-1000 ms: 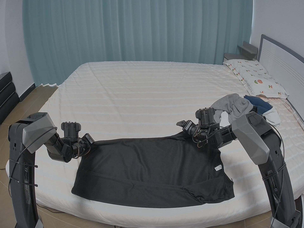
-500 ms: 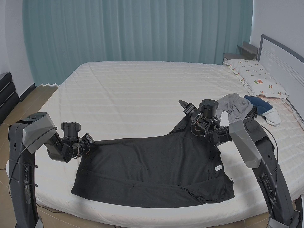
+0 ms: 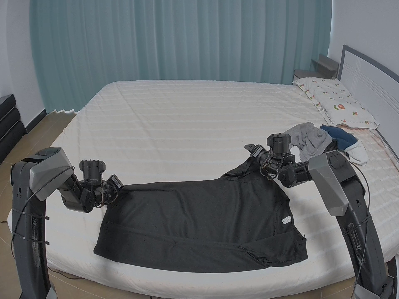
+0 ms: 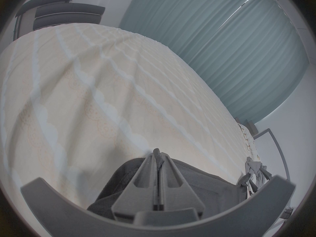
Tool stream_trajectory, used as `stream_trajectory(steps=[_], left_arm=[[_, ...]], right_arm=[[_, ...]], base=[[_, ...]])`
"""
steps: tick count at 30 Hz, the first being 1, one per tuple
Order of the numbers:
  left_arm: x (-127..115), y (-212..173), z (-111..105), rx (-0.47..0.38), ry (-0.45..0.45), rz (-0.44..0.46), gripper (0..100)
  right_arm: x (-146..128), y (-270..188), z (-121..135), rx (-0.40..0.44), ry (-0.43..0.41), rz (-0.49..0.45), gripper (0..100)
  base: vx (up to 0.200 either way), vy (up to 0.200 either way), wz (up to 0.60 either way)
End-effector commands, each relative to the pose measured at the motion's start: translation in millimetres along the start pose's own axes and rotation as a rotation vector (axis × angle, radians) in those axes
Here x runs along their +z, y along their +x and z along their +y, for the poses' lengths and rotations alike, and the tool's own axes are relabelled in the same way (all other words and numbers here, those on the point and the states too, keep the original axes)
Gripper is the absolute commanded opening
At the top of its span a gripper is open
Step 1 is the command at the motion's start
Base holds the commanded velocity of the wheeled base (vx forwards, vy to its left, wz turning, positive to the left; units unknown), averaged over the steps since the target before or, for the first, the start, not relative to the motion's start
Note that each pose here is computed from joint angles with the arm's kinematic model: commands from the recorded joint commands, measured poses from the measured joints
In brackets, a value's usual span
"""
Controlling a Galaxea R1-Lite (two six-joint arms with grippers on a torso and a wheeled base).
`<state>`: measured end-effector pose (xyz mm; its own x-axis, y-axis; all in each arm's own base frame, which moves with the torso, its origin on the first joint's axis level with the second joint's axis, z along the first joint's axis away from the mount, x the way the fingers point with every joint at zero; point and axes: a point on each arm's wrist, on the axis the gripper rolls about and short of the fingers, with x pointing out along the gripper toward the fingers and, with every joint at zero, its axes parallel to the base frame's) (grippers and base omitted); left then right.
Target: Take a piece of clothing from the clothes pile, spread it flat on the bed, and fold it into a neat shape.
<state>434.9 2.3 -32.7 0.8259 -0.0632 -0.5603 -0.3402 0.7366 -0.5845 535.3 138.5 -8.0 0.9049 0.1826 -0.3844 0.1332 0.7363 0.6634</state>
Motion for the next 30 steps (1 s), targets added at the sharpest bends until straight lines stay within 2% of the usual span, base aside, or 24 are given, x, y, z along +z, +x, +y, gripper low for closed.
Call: stream_trajectory(steps=[1,3,6,10,12,15,17,26,30], left_arm=[[0.3,0.6,0.9,0.001,0.0,-0.001,0],[-0.1,0.5,1.2,0.002,0.0,0.0,0],[-0.1,0.5,1.2,0.002,0.0,0.0,0],[0.1,-0.4,0.9,0.002,0.0,0.0,0],[0.6,-0.5,1.4,0.003,-0.001,-0.001,0],[1.1,-0.5,1.8,0.003,-0.002,-0.003,0],[1.6,-0.6,2.3,0.004,-0.003,-0.004,0],[1.1,-0.2,2.7,0.004,-0.003,-0.001,0],[1.9,-0.2,2.9,0.004,-0.004,-0.003,0]], right_arm=[[18.6,-8.5,1.5,-0.036,0.006,0.006,100],[19.8,-8.8,1.5,-0.036,0.007,0.004,100],[34.8,-23.0,-15.0,-0.082,-0.022,0.022,100],[33.8,-28.6,-40.7,-0.101,-0.133,0.086,100],[30.9,-29.8,-50.7,-0.092,-0.176,0.1,100],[21.3,-30.9,-59.1,-0.031,-0.208,0.131,100],[14.8,-28.9,-60.6,0.0,-0.214,0.136,100],[-0.9,-15.8,-61.2,0.024,-0.217,0.141,100],[-1.3,-5.2,-58.0,0.035,-0.215,0.103,100]], base=[[0.0,0.0,0.0],[0.0,0.0,0.0],[0.0,0.0,0.0],[0.0,0.0,0.0],[0.0,0.0,0.0],[0.0,0.0,0.0],[0.0,0.0,0.0],[0.0,0.0,0.0],[0.0,0.0,0.0]])
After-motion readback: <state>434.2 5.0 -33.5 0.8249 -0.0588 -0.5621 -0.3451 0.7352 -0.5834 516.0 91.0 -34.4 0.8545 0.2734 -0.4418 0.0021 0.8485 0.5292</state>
